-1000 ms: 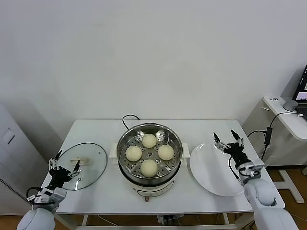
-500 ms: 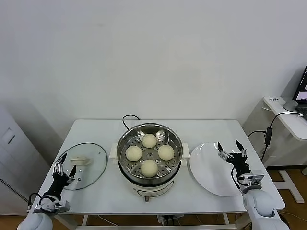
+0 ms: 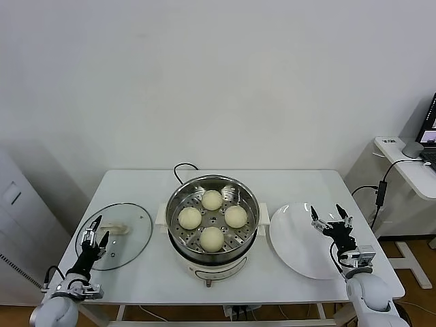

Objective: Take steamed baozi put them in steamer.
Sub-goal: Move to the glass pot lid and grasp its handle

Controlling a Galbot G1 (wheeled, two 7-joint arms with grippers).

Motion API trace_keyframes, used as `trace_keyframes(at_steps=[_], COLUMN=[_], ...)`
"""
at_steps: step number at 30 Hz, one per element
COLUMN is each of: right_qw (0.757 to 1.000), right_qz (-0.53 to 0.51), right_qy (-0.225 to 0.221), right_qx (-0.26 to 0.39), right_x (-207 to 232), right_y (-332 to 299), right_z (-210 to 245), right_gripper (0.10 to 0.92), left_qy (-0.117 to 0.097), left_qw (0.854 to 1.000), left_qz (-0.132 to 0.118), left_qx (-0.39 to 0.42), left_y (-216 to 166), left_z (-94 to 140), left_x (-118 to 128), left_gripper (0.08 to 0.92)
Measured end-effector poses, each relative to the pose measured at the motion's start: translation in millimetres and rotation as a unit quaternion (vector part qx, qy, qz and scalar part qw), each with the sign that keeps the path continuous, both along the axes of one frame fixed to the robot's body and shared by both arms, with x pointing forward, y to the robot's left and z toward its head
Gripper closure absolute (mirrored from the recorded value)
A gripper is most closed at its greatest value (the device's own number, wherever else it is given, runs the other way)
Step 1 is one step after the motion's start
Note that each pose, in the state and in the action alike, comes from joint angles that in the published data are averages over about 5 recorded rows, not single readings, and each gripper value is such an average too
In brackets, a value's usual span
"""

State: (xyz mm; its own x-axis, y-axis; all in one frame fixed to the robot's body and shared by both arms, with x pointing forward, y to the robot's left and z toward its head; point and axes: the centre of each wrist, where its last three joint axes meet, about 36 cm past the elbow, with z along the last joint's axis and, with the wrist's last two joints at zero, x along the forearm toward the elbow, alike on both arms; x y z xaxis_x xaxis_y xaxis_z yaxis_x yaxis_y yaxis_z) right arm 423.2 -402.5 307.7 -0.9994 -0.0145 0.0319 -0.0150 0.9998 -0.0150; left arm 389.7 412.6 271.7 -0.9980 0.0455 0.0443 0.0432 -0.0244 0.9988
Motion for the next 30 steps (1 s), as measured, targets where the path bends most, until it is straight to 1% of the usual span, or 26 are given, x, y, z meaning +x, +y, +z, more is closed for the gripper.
trace_keyframes(at_steps=[13,15,19,23,30], right_qw=[1.0,1.0,1.0,1.0,1.0], right_qz=[0.003,0.003,0.003,0.003,0.004], right_qy=[0.002,0.002,0.001,0.0,0.0], right_qx=[0.0,0.0,-0.001,0.0,0.0], right_x=[1,1,3,6,9], right_y=[3,3,3,4,3], right_z=[-3,-3,-3,-1,-1], right_gripper=[0.2,0.2,0.2,0.2,0.2], left_qy=[-0.005,-0.005,-0.002,0.002,-0.003], left_qw=[1.0,1.0,1.0,1.0,1.0], left_qz=[-0.009,-0.011,-0.014,-0.016,-0.017], left_qx=[0.023,0.022,0.019,0.014,0.002], left_y=[1,1,1,1,2], left_z=[-3,-2,-2,-2,-1], left_x=[27,31,35,38,42], left_gripper=[0.178,0.197,0.293,0.414,0.614])
